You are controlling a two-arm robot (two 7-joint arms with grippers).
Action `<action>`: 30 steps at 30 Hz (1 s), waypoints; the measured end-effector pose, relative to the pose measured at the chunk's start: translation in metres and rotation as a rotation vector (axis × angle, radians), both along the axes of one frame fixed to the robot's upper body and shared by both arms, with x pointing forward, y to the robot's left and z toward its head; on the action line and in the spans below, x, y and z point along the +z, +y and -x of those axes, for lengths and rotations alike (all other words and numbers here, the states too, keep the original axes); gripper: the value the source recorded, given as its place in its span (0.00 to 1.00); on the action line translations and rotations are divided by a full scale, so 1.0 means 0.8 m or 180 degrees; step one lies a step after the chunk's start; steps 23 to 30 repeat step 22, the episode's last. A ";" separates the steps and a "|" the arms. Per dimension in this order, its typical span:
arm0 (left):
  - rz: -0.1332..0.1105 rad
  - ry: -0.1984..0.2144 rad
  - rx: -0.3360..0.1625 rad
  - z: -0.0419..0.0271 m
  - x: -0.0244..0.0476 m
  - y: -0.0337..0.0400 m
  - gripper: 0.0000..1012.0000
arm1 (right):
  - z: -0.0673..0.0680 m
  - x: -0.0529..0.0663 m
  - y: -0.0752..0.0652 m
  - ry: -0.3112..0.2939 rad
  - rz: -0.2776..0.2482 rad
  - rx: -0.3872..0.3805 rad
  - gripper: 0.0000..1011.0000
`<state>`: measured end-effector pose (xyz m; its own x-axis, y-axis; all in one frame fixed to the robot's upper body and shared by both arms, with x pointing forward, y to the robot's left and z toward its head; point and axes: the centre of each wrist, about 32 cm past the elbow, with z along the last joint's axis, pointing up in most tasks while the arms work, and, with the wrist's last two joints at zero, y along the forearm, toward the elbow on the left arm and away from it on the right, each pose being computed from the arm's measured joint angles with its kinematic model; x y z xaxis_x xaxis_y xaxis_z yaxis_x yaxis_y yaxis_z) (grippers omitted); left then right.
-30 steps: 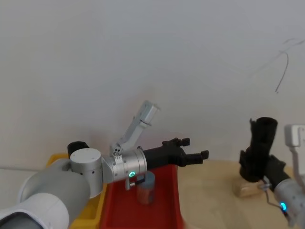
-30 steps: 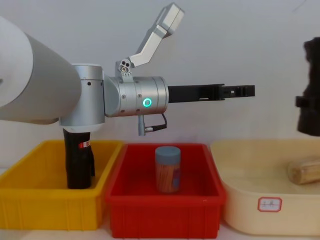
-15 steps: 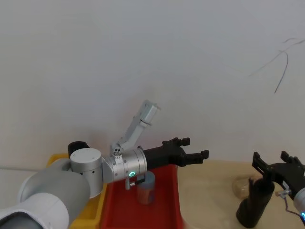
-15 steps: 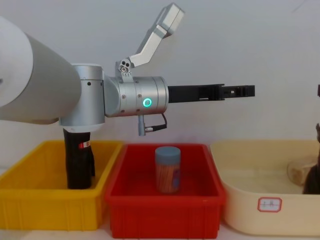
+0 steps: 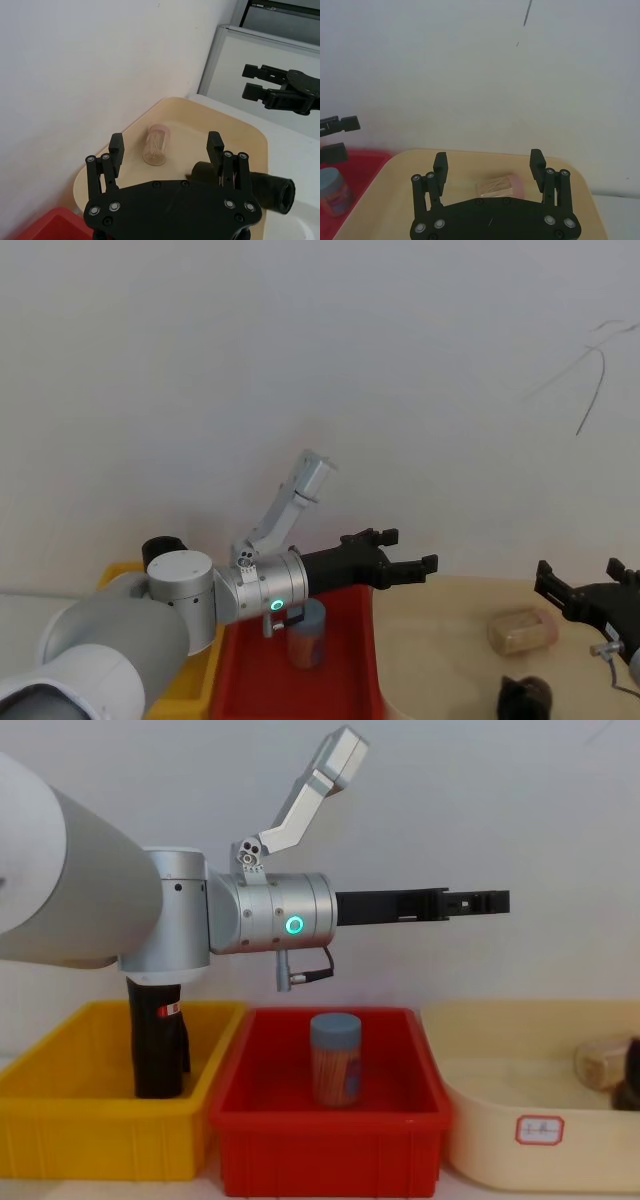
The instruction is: Pick up the garbage bag with the one hand and transfer it to the other hand.
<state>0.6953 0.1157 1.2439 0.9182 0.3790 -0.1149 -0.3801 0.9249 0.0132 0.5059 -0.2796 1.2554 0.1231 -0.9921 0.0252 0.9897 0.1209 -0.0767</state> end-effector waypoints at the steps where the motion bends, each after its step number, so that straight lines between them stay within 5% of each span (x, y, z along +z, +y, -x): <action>1: 0.0000 0.0000 0.0000 0.0000 0.0000 0.0000 0.99 | 0.000 0.000 0.000 -0.0001 0.0000 0.0000 0.99; 30: 0.0000 0.0000 0.0000 0.0000 0.0000 0.0000 0.99 | 0.006 0.003 -0.001 -0.0014 0.0007 -0.0009 0.99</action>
